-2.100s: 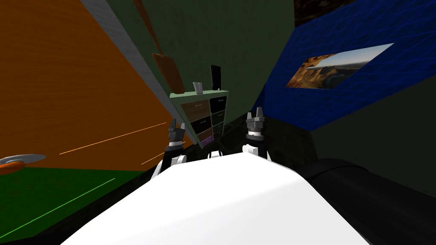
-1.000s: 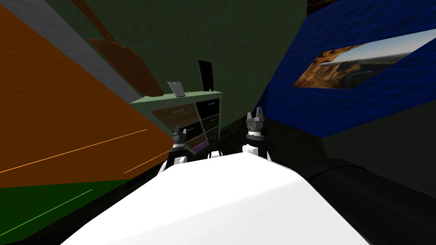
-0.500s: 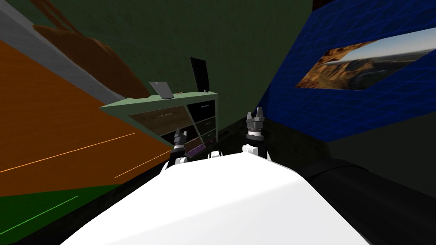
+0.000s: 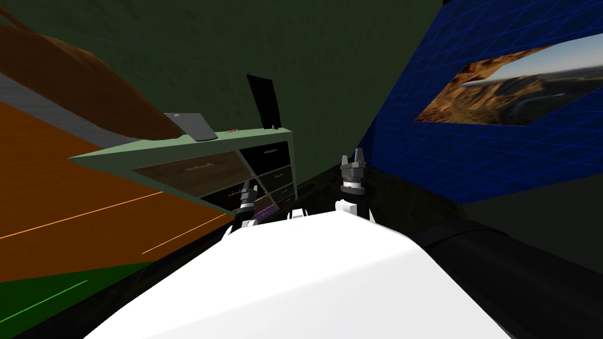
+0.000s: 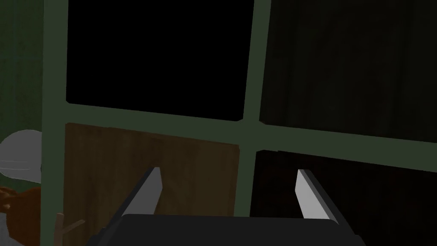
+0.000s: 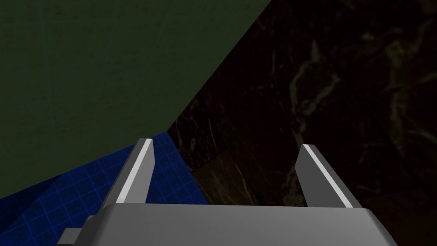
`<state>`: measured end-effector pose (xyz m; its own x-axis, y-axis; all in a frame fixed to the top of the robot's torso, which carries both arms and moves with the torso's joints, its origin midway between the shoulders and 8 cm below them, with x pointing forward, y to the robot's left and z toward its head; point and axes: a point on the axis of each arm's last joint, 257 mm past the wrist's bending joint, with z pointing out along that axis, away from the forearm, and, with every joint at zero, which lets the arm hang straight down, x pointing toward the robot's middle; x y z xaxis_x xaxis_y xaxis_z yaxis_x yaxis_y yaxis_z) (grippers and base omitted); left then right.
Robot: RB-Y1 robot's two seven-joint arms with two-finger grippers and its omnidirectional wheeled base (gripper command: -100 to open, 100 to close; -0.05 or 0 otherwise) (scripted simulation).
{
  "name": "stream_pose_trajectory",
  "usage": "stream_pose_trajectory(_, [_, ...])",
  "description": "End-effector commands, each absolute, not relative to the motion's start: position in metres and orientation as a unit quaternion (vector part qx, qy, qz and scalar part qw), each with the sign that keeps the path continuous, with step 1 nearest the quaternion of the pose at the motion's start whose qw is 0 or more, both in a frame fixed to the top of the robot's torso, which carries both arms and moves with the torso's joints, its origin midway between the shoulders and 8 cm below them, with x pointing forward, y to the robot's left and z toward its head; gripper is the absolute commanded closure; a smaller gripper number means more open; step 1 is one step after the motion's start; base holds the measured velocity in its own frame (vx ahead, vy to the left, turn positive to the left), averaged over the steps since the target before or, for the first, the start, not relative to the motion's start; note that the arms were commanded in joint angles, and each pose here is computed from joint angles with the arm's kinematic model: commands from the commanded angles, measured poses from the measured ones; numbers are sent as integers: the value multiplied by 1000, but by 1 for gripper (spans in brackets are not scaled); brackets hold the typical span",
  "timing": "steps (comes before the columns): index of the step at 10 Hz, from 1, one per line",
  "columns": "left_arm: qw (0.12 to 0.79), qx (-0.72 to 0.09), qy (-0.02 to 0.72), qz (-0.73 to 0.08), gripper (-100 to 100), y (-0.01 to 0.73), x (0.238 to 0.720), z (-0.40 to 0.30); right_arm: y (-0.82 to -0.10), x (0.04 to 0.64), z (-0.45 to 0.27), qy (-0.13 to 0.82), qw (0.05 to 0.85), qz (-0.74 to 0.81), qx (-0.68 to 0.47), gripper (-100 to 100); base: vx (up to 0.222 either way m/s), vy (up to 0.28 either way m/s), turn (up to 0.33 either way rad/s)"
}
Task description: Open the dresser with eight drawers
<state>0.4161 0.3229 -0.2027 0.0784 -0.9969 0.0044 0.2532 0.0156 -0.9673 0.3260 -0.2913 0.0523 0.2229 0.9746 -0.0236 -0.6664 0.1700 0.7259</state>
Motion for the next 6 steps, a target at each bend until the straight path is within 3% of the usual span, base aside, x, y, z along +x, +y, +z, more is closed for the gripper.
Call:
stream_pose_trajectory(1, [574, -469, 410, -531, -100, 332, 417, -219, -291, 326, 52, 255, 721, 569, 302, 0, 97, -168, 35])
stream_pose_trajectory(6, [552, -525, 376, -527, -100, 333, 413, -257, -291, 326, 52, 255, 721, 569, 302, 0, 109, -158, 35])
